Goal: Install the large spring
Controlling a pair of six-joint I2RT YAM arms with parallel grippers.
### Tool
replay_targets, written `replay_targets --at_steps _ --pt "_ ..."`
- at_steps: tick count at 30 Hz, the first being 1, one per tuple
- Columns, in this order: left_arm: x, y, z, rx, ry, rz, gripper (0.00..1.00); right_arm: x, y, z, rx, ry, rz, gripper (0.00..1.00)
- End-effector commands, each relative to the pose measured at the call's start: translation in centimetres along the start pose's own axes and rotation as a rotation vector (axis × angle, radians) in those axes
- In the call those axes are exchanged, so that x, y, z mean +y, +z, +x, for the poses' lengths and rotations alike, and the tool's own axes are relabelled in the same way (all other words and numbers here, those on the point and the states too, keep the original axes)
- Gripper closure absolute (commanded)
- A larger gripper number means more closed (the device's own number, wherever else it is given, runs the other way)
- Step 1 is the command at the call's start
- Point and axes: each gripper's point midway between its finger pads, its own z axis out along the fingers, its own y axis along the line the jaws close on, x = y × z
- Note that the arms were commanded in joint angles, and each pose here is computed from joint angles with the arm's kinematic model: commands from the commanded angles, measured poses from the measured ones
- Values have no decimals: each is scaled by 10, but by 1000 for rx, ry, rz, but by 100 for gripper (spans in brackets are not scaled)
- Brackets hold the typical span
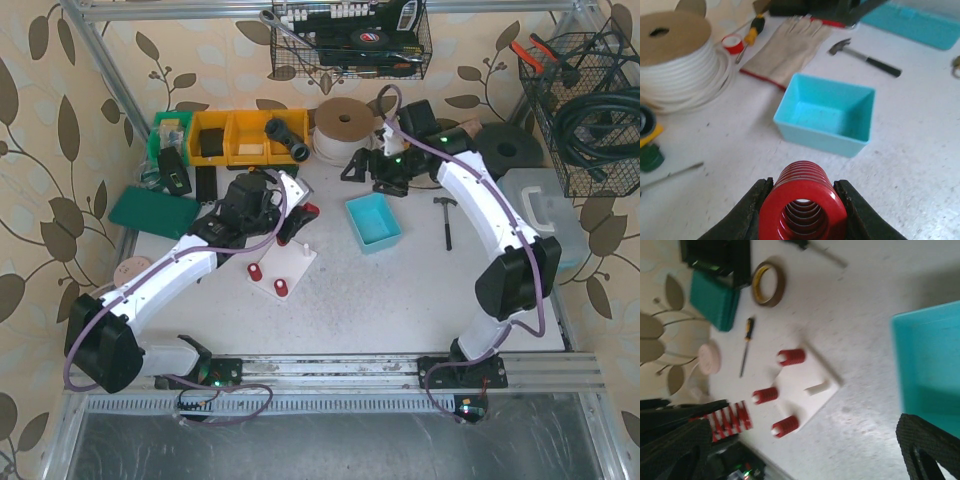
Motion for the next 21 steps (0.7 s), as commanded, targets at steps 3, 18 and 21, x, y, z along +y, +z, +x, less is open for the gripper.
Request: replay_targets --at_steps 3,18,21 --pt "34 0 10 89 -80 -165 100 -58 -29 -12 -129 -79 303 0" --pt "43 45 77 235 -313 -203 100 -94 -45 -4 -211 -63 385 1" --pt "39 47 77 236 -309 -176 100 -96 -43 -2 -193 -63 390 2"
